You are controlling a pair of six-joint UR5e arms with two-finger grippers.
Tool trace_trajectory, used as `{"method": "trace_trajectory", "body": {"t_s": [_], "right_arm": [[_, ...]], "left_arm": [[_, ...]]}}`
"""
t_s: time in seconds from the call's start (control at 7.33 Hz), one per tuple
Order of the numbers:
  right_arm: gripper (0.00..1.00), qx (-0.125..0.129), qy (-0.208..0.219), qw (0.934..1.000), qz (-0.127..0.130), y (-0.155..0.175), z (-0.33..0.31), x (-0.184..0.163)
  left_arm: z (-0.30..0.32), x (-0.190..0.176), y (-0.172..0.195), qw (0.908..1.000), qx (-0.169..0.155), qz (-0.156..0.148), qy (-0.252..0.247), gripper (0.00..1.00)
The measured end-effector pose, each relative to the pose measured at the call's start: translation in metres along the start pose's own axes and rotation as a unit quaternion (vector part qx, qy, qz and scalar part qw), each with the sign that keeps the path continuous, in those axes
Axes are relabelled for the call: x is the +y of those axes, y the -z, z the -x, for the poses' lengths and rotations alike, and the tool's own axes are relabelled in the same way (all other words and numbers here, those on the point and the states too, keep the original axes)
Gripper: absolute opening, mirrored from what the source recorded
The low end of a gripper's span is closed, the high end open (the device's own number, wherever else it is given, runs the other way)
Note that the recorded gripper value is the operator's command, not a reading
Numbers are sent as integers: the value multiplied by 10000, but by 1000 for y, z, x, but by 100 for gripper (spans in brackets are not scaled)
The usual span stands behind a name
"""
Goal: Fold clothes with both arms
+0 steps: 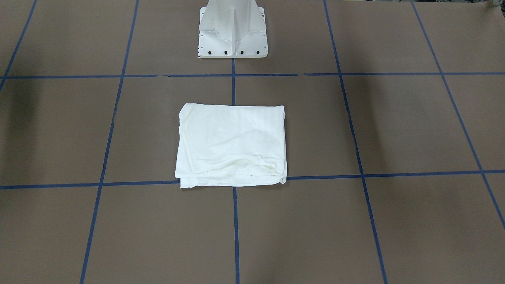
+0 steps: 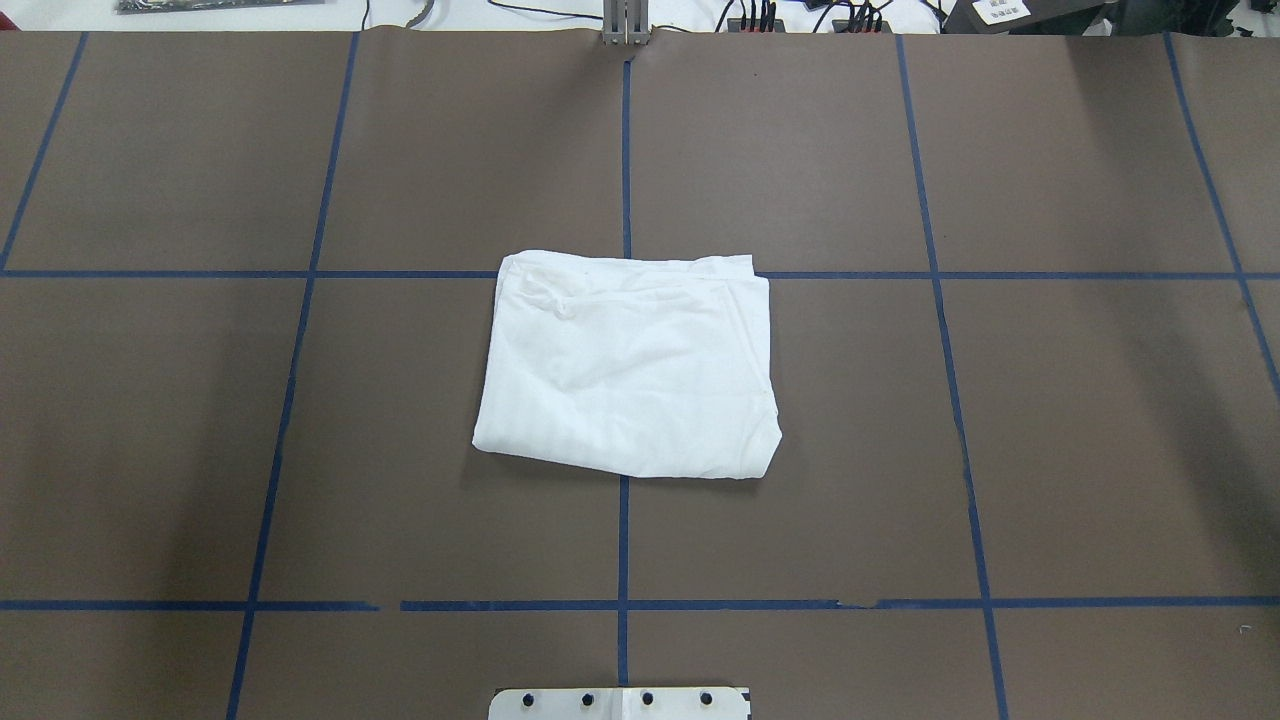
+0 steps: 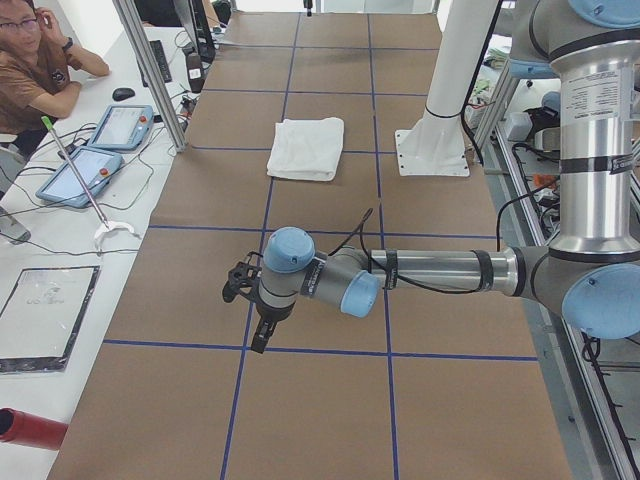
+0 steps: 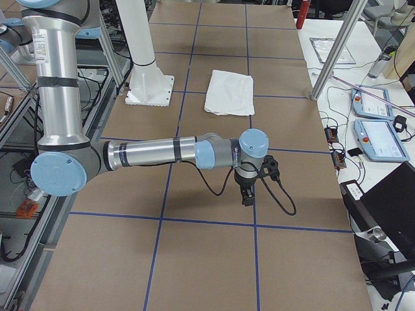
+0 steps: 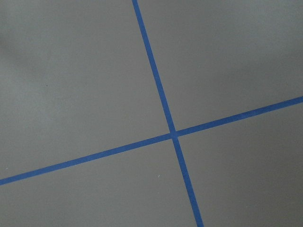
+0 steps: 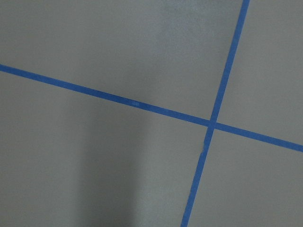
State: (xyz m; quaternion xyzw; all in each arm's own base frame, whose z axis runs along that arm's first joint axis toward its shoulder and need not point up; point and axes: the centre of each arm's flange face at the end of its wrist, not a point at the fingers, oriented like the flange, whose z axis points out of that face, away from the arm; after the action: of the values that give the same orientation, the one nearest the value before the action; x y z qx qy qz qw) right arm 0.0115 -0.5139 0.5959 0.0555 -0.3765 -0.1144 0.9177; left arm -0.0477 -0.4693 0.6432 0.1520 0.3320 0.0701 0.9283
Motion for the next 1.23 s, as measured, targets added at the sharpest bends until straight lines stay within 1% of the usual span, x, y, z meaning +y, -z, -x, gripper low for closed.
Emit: {"method": "trace_trajectory", "body": {"t_s": [0.27,0.41,0.55,0.82,1.09,1.23], "right_arm": [[100,-32,-160,9999,0,2,-7,4],[100,-136,-334,9993,-20,6,-17,12],[100,-294,-515,9982,-28,7,-26,25],[100,-439,-839,9955,77,5,-39,45],[100,-438,-1120,9926,191,5,-44,52],[100,-404,-1293,9906,195,7,-47,53]], "left_arm": [[9,10,-10,9997,-13,186,174,100],[11,14,-12,9989,-6,350,315,100],[9,15,-9,9975,-1,530,463,100],[0,15,3,9941,7,824,707,100],[-16,15,19,9900,133,1068,909,100],[-17,18,19,9882,228,1153,979,100]]}}
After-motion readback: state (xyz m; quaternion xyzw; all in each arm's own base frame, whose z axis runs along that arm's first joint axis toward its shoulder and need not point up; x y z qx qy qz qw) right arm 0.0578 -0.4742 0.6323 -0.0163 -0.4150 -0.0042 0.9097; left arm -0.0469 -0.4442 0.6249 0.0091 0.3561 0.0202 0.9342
